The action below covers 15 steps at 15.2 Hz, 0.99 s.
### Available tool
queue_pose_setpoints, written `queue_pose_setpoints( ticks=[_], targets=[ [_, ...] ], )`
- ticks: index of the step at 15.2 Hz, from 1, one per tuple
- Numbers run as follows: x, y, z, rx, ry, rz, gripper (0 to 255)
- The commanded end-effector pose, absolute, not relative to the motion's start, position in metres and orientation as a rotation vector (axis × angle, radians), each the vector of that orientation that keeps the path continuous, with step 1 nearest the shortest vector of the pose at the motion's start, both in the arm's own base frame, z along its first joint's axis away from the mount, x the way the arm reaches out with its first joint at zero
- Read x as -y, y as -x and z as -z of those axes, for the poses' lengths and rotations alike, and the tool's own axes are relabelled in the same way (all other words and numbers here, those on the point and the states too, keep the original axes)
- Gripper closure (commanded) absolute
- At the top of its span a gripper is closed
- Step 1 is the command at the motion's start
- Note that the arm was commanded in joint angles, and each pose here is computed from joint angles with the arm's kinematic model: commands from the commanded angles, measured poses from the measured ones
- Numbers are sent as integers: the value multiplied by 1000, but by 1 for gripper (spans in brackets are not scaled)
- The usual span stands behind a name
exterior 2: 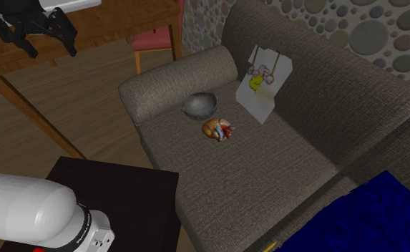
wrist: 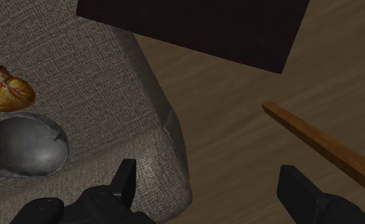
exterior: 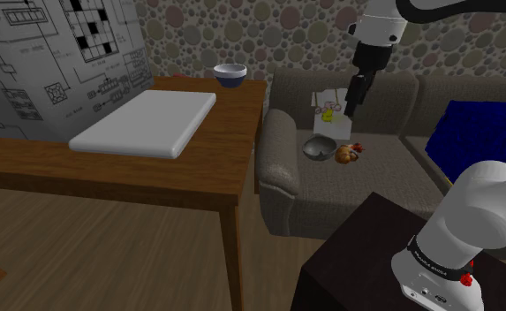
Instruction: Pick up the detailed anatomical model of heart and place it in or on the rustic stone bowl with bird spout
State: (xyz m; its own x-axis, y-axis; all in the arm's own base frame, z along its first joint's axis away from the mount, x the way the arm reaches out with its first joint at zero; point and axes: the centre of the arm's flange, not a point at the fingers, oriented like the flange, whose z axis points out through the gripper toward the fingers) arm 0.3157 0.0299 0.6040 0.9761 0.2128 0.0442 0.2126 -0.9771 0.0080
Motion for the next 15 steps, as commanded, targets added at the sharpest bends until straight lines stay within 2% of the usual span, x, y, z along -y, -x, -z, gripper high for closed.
queue_pose_setpoints(
  ticks=[1, 15],
  targets=[
    [-30, -316, -604, -336, -3120, -70, 0],
    [134, -342, -507, -464, -3157, -60, 0]
  ],
)
